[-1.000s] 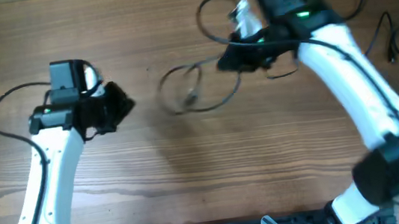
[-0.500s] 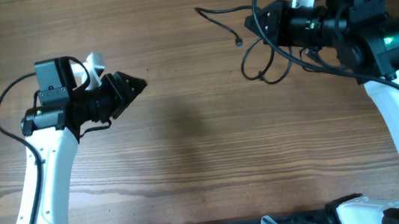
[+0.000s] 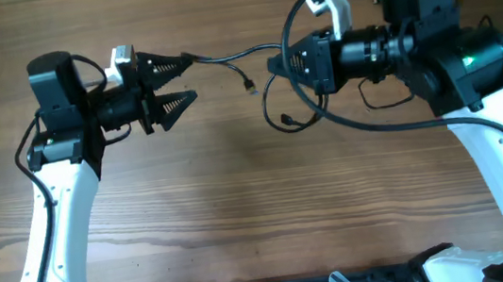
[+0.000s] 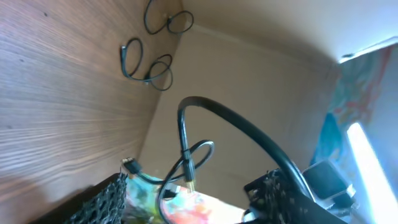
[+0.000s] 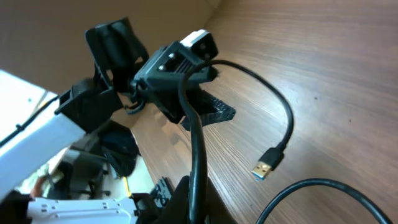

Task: Untangle cables

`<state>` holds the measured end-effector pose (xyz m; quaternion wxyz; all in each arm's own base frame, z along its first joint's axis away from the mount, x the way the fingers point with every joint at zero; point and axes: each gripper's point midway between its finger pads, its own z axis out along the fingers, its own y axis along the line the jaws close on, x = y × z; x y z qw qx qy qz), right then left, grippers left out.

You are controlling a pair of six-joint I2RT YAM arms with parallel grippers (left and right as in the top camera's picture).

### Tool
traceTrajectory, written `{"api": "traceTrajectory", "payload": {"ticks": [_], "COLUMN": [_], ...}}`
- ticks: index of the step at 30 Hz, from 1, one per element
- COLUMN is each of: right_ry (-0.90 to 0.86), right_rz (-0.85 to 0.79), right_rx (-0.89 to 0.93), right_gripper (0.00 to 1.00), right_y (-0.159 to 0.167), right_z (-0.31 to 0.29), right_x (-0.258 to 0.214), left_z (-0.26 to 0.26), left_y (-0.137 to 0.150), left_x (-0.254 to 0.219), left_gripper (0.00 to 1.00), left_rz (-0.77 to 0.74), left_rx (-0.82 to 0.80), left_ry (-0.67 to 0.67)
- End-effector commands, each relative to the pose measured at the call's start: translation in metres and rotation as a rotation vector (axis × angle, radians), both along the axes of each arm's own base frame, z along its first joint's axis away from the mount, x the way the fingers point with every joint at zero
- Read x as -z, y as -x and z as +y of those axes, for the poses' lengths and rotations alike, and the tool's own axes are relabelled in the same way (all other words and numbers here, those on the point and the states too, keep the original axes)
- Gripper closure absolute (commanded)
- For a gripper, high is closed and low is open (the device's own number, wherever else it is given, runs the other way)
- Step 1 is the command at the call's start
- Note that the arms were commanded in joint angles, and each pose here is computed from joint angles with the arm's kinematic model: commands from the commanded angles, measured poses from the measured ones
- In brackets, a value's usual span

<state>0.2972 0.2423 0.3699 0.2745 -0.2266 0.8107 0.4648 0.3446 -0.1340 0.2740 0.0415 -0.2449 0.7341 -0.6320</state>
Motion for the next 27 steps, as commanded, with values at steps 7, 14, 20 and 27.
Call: {"api": "traceTrajectory", "payload": {"ticks": [7, 14, 20, 27], "right_ry": [-0.105, -0.206, 0.230, 0.353], "right_rz": [0.189, 0.355, 0.281, 0.442], "right_rx": [-0.024, -0.088, 0.409, 0.388], "right_gripper": [0.96, 0.96, 0.96, 0.96], "right_y": [0.021, 0.039, -0.013, -0.001], "right_z": [0.014, 0.021, -0.042, -0.047], "right_x": [-0.015, -0.031, 0.052, 0.110], "left_z": [0.013, 0.024, 0.089, 0.080], "left_y": [-0.023, -0.030, -0.028, -0.022], "left_x": [0.012, 0.027, 0.101, 0.104], "left_gripper": [0.29, 0.39, 0.39, 0.30], "left_rz": [-0.057, -0.470, 0.010, 0.025], "left_rx": [-0.124, -0.050, -0.357, -0.319], "left_ry": [-0.117, -0.428, -0.726, -0.709]}}
